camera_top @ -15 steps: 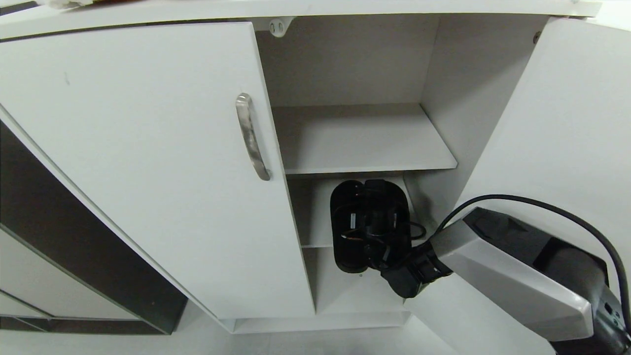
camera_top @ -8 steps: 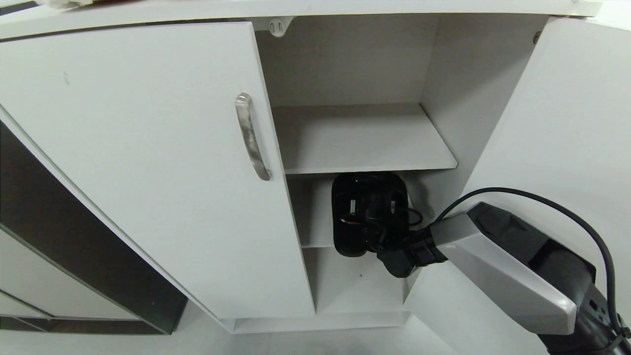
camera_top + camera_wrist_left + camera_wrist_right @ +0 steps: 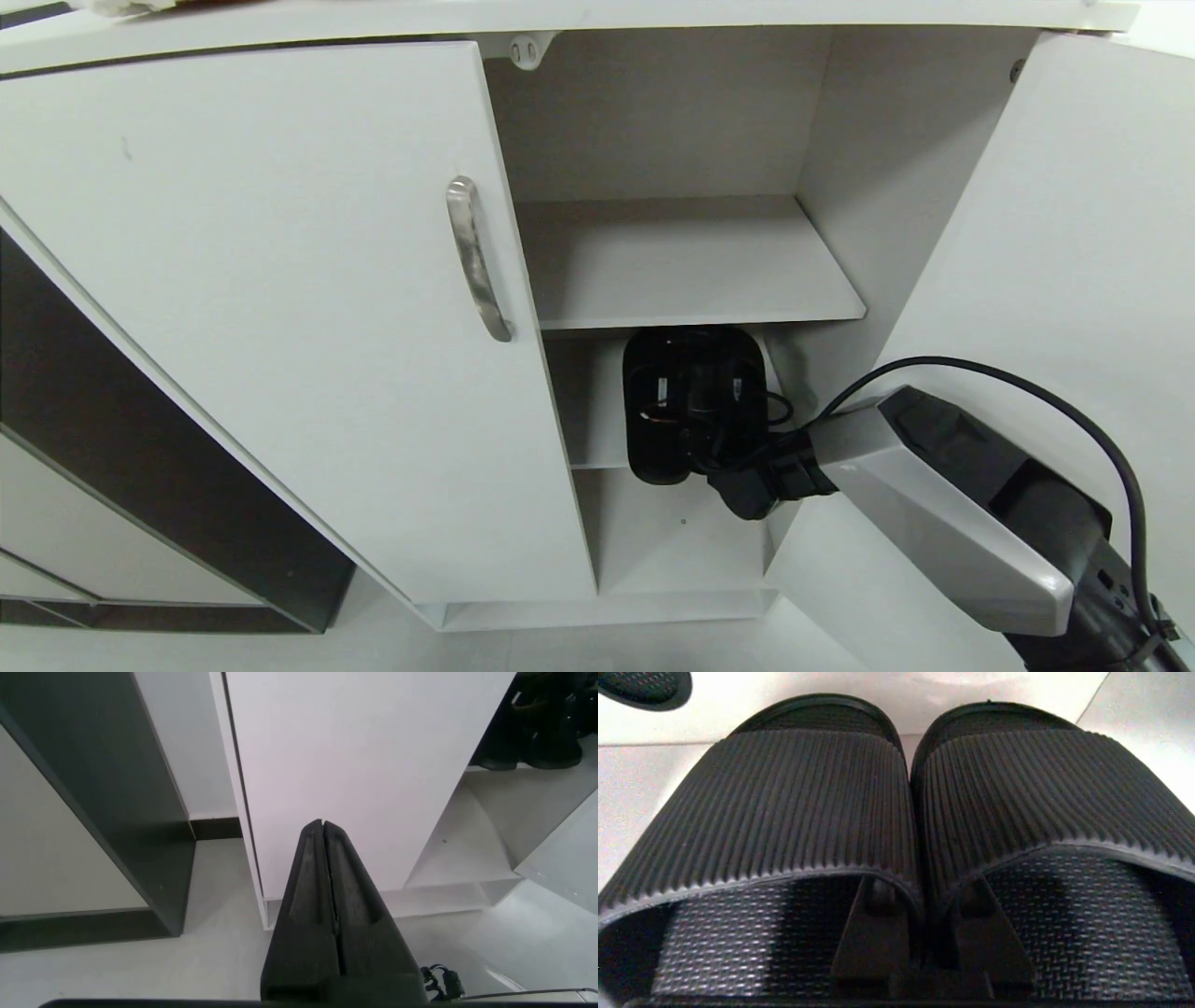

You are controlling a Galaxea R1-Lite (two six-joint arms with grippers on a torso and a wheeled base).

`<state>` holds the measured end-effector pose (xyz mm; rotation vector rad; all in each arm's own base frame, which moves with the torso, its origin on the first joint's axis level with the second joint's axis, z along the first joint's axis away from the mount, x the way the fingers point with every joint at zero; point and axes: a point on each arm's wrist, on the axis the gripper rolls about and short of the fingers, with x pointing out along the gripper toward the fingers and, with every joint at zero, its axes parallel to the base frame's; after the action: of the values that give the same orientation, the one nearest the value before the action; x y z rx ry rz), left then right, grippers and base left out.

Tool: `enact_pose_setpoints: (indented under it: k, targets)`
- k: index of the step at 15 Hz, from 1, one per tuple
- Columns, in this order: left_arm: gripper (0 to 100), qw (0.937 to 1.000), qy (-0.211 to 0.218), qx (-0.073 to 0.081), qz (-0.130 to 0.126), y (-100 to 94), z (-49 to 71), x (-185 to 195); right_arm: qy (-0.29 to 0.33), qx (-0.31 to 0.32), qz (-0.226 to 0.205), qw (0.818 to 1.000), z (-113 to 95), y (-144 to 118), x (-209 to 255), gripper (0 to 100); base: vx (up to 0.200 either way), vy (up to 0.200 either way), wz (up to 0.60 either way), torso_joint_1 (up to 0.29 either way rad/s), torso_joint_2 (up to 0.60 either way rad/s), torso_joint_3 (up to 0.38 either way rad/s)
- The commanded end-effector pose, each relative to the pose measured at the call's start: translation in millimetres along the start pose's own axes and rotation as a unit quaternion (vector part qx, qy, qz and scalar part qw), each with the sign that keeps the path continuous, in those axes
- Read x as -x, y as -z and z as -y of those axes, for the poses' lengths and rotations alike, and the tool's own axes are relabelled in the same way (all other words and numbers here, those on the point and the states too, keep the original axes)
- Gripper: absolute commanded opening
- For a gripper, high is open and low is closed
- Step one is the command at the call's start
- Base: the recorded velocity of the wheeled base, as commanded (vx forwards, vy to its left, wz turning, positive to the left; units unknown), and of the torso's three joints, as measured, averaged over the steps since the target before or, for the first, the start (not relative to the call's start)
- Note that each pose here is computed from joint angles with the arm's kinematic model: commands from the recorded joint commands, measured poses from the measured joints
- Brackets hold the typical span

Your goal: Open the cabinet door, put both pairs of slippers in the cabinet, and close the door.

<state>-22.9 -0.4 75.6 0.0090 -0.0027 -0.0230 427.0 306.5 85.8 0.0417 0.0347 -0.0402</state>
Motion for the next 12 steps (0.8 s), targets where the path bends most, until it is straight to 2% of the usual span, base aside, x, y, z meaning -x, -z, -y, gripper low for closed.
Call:
enact_pose_setpoints:
  k: [1,8,9,12]
  targets:
    - [0,1.0,0.0,0.0,-0.001,-0.1,0.0,-0.1,0.0,0.003,-0.004,1.0,-1.5,5.3,-1.8,0,0.0,0.0,0.0,0.0,0.0,0.0]
    - [0,1.0,0.0,0.001,-0.001,-0.1,0.0,-0.1,-0.001,0.006,-0.008,1.0,-2.6,11.4,-2.3,0,0.0,0.0,0.0,0.0,0.0,0.0]
    - [0,1.0,0.0,0.001,-0.001,-0.1,0.0,-0.1,-0.001,0.006,-0.008,1.0,-3.2,11.4,-1.8,100,0.0,0.0,0.0,0.0,0.0,0.0]
    - [0,1.0,0.0,0.0,-0.001,-0.1,0.0,-0.1,-0.003,0.006,-0.008,1.0,-4.6,10.0,0.5,100,0.0,0.0,0.0,0.0,0.0,0.0]
